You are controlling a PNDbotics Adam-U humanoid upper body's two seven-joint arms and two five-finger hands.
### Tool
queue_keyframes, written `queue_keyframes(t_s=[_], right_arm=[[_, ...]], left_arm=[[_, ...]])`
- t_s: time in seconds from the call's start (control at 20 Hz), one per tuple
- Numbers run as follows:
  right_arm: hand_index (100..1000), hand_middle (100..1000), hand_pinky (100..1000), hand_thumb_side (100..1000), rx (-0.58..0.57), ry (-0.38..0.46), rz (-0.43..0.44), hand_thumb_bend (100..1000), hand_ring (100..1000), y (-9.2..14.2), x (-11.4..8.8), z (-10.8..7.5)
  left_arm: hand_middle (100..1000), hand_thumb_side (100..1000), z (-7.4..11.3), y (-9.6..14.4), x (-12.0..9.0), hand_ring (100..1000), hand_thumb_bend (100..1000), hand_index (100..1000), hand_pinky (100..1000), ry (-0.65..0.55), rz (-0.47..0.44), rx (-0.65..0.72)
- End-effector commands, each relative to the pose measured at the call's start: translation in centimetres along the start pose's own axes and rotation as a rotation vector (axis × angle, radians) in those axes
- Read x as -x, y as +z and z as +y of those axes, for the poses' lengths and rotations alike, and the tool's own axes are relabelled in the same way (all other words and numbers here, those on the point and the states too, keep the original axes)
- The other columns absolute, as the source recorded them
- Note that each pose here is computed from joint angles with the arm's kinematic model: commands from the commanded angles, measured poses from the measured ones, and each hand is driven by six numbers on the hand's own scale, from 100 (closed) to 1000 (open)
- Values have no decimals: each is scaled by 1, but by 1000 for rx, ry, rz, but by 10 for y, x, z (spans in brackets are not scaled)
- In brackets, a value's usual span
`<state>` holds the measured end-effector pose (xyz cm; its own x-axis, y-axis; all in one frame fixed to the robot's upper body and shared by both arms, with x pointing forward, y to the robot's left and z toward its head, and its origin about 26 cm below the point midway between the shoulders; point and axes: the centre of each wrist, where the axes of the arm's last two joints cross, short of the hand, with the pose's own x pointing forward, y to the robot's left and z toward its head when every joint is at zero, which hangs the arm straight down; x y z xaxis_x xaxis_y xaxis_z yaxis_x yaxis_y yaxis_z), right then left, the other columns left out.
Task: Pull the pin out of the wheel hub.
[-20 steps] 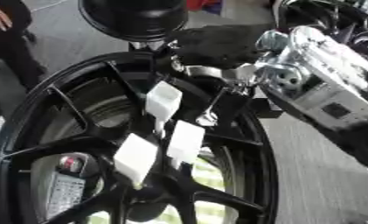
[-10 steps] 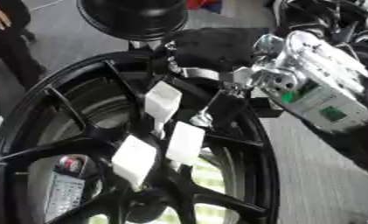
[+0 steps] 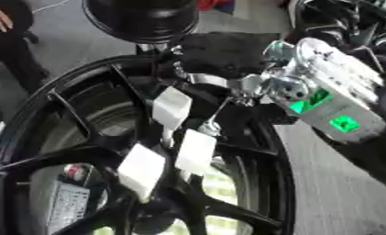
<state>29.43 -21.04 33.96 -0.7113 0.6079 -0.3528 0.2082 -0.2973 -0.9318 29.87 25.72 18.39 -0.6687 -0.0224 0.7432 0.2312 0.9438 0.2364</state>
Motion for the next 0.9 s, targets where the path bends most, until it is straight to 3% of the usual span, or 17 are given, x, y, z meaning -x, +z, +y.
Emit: queue_keyframes(t_s=[0.05, 0.9], right_arm=[[815, 779, 1000, 100, -7, 29, 21, 434, 850, 4, 2, -5], [778, 730, 996, 100, 30, 10, 34, 345, 834, 2, 0, -1]], left_arm=[[669, 746, 0, -4, -8, 679, 100, 837, 800, -5, -32, 13], [669, 753, -2, -6, -8, 680, 100, 836, 803, 2, -44, 23]])
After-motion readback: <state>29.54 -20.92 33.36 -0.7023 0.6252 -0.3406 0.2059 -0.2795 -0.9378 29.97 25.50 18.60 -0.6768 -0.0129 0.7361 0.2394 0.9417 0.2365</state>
